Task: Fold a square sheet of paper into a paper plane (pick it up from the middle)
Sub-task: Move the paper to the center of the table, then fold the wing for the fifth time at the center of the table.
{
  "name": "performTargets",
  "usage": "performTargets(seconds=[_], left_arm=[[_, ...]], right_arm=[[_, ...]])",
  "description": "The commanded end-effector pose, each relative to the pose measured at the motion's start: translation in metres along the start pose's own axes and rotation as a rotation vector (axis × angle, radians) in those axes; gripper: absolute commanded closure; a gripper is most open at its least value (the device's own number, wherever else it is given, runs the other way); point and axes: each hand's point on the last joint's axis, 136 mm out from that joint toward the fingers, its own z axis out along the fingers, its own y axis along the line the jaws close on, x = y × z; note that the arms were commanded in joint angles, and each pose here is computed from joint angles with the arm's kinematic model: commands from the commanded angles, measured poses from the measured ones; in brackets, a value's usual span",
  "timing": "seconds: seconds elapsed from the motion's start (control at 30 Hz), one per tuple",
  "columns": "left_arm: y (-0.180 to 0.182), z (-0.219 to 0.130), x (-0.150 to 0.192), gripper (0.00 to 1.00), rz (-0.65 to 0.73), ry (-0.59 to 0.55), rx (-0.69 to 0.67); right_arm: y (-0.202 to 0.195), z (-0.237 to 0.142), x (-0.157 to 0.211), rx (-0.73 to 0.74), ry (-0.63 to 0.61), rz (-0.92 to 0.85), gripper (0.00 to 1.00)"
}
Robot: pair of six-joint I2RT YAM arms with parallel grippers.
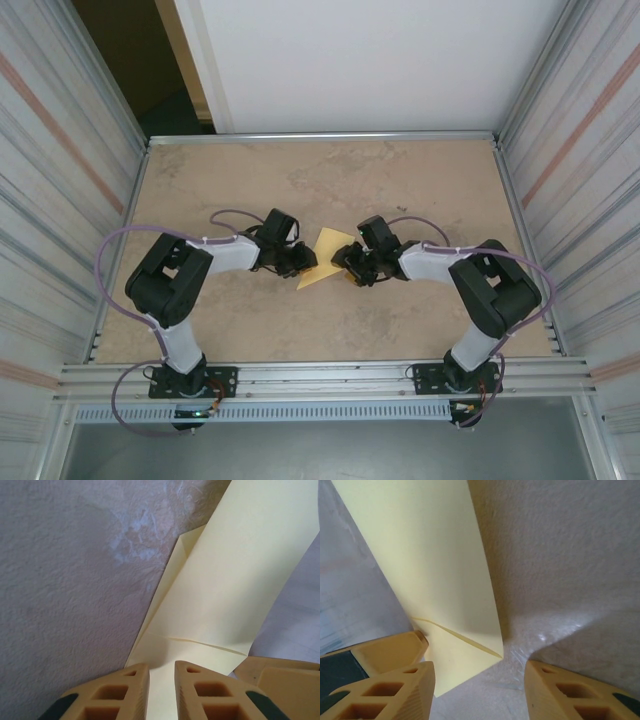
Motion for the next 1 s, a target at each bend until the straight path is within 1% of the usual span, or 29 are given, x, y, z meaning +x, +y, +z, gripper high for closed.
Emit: performTargets(seconds=[0.0,0.33,0.5,0.73,0.87,0.97], left_arm=[[0.024,0.0,0.014,0.78,-0.05,0.045,-0.068],[0.023,-0.002,0.011,0.78,-0.049,0.043,-0.063],[0.021,-0.004,0.009,0.78,-0.046,0.041,-0.057],[0.018,-0.008,0.006,0.77,-0.037,0.032,-0.056],[0.008,-0.013,0.001,0.76,-0.012,0.018,-0.033],[-0.009,-0.024,-0.006,0.73,0.048,-0.02,0.02]], right_arm=[[0.004,0.007,0.001,-0.016,0.012,0.021,0.54],[0.015,0.01,-0.001,-0.08,0.012,0.01,0.66],[0.024,0.008,-0.003,-0.141,-0.005,0.005,0.7],[0.019,0.009,-0.003,-0.134,-0.012,0.016,0.78],[0.017,0.005,-0.005,-0.138,-0.034,0.016,0.85],[0.019,-0.003,-0.009,-0.148,-0.069,0.007,0.91]])
